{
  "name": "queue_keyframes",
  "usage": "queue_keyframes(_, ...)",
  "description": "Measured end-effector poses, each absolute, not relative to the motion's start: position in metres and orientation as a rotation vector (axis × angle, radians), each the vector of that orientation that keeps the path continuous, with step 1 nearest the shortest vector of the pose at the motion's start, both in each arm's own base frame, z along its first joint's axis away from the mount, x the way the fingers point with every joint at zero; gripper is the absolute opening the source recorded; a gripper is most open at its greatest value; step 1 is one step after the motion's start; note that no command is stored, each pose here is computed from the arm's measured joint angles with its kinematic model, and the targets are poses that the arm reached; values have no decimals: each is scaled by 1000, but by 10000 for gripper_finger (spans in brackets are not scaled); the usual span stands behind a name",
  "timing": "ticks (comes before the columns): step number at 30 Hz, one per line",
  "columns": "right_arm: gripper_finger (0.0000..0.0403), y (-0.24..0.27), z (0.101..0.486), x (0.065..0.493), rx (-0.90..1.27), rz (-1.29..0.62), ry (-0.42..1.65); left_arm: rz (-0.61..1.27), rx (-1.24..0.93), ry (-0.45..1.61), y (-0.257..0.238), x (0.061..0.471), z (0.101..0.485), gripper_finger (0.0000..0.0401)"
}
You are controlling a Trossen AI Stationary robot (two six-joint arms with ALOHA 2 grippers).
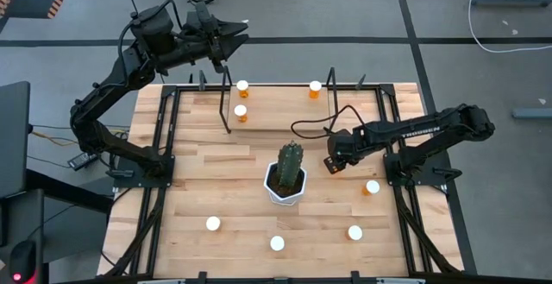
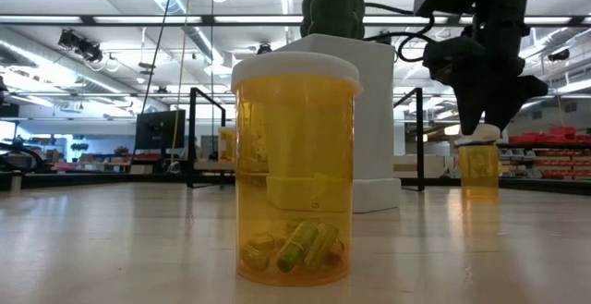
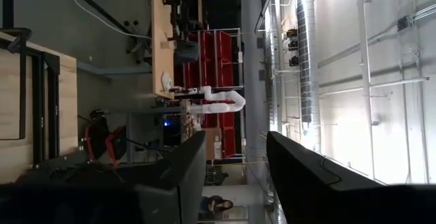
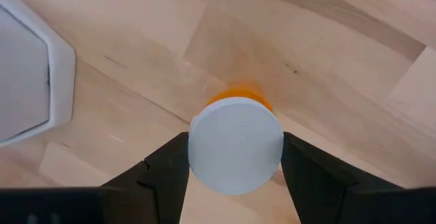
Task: Pick and place medicine bottles onto shelf by color
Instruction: Put the orange medicine bottle on the shelf
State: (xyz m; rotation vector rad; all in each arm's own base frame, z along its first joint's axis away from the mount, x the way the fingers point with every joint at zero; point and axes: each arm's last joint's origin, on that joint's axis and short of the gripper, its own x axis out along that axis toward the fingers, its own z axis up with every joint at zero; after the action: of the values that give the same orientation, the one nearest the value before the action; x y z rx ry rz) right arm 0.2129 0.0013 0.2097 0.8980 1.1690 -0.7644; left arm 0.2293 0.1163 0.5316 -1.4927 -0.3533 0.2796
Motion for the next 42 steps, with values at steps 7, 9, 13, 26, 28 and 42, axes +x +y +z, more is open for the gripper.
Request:
queue_keyframes(7,217,2,210,213,871,-772,1160,280,-1493,-353,116,229,532,162)
queue_keyframes(9,217,2,210,213,866,-772,1159,280,-1493,-354,116,229,532,162)
queue_keyframes(13,217,3,206,215,870,-769,1180,280,-1493,-353,116,229,532,162)
queue_keyframes(26,217,2,200,220,857,-780,1196,279,-1493,-353,116,229,532,162)
queue_keyframes(28,217,2,200,220,854,-782,1193,279,-1492,-354,116,229,532,162)
queue_keyframes(42,231,2,200,221,853,-781,1185,279,-1493,-353,116,229,532,162)
